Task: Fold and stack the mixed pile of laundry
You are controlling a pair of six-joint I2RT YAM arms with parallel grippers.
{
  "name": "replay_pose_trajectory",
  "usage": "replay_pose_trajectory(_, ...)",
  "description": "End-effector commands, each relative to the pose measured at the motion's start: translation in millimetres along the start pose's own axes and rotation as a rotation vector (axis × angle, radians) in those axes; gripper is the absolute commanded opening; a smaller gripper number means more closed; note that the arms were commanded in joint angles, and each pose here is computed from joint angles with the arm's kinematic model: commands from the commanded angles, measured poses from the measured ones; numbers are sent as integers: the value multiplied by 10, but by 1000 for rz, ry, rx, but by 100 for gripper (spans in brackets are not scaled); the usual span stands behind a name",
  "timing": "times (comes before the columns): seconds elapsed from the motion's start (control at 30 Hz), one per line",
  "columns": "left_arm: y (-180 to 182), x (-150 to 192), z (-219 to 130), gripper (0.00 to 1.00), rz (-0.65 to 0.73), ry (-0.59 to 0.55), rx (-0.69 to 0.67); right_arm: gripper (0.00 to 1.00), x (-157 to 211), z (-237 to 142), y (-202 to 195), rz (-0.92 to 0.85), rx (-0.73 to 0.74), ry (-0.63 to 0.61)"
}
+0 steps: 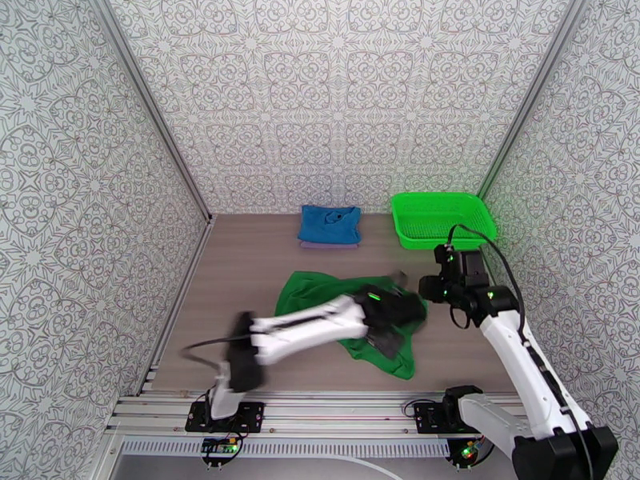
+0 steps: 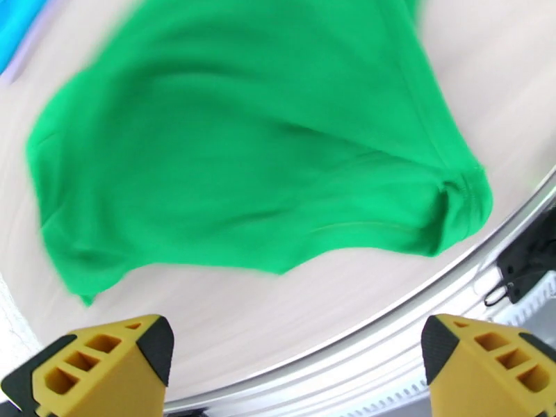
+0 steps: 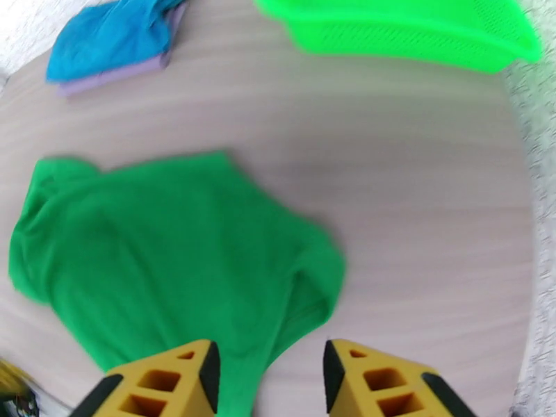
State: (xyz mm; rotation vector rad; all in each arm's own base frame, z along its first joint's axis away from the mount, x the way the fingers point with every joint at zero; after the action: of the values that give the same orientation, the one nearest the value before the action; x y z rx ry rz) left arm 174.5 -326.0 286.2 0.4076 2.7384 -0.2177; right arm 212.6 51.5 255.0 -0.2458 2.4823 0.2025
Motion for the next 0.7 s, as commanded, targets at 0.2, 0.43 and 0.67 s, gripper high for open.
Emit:
replay_pose_trajectory(0.2, 1755, 26, 74, 99, -508, -82, 163, 35, 783, 107, 701, 11, -122, 227)
replay_pose_trajectory(0.43, 2403, 230, 466, 99, -702, -74, 183, 31, 1227, 377, 937, 34, -37, 361)
replay_pose_trajectory(0.67, 2545, 187, 746, 99, -731, -51, 229, 27, 1309, 540, 949, 14, 163, 402)
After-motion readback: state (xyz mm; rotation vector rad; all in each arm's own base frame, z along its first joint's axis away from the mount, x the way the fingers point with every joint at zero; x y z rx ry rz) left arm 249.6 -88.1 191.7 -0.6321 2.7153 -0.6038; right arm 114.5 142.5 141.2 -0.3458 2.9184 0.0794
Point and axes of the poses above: each hand's point on the last joint's axis, 136 mm out from that joint toward the fingers, its own z axis out along the fingers, its own y axis along the line the jaws close on, x = y × z, the point moved 9 cm from there along -z, back along the fingers, and after that the axes turned 11 degrees about -z, right-handed, at the moved point
